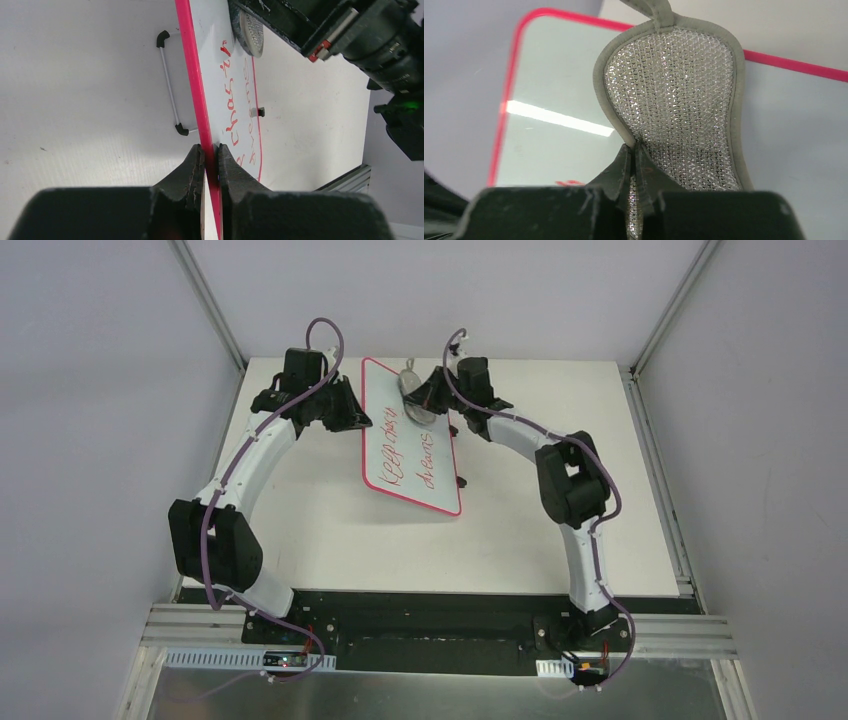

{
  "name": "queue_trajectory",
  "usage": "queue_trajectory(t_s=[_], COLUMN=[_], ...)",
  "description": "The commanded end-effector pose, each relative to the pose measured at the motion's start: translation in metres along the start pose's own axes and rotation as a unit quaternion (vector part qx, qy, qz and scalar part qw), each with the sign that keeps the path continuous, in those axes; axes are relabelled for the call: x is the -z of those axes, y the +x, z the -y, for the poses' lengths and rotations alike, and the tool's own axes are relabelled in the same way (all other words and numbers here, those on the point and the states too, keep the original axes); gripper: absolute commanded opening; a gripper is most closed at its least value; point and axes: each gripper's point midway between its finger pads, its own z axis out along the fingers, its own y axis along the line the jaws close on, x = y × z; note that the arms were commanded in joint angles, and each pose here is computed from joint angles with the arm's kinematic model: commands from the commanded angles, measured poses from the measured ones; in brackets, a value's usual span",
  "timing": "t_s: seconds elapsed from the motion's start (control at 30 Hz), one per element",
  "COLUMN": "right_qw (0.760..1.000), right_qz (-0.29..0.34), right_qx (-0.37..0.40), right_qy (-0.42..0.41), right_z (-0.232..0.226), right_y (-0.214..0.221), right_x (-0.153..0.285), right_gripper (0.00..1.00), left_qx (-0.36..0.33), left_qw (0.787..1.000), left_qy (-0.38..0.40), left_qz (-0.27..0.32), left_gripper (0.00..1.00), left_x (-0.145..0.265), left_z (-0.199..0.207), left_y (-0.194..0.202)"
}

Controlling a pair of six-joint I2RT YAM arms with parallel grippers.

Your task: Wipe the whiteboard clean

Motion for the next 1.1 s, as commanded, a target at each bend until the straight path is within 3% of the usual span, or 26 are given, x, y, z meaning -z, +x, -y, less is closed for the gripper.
queue_trajectory(t_s=[0.0,0.1,0.23,0.53,0.63,0.87,1.0,1.07], right_qw=[0.990,0.988,0.991,0.988,0.982,0.980,0.992,0.998], right_qz=[-0.035,-0.052,-0.081,-0.089,-0.092,-0.111,-0.078,-0.065], right_qx=[-0.058,-0.066,-0.033,0.118,0.136,0.113,0.085,0.023], right_qy=[0.123,0.129,0.098,-0.046,-0.092,-0.122,-0.042,0.005], right_z=[0.089,0.097,0.068,-0.073,-0.098,-0.103,-0.057,-0.020], right_y=[0.036,0.049,0.069,0.099,0.112,0.118,0.103,0.091], right_x=[0.018,0.020,0.008,0.003,0.010,0.010,0.004,0.006], right_gripper=[0.00,0.00,0.00,0.00,0.00,0.00,0.00,0.00], left_qx=[-0.040,-0.041,-0.037,-0.026,-0.025,-0.027,-0.029,-0.030], left_qw=[0.999,0.999,0.999,1.000,1.000,0.999,0.999,0.999], left_qy=[0.001,0.003,0.006,0.016,0.017,0.015,0.013,0.012], left_qz=[0.004,0.005,0.002,-0.004,-0.006,-0.007,-0.005,-0.004], left_gripper=[0.00,0.00,0.00,0.00,0.00,0.00,0.00,0.00], left_x=[0.000,0.001,-0.001,-0.007,-0.008,-0.008,-0.007,-0.006], left_z=[0.002,0.003,0.004,0.006,0.006,0.006,0.006,0.006], left_y=[-0.002,-0.002,-0.001,0.002,0.003,0.003,0.002,0.002])
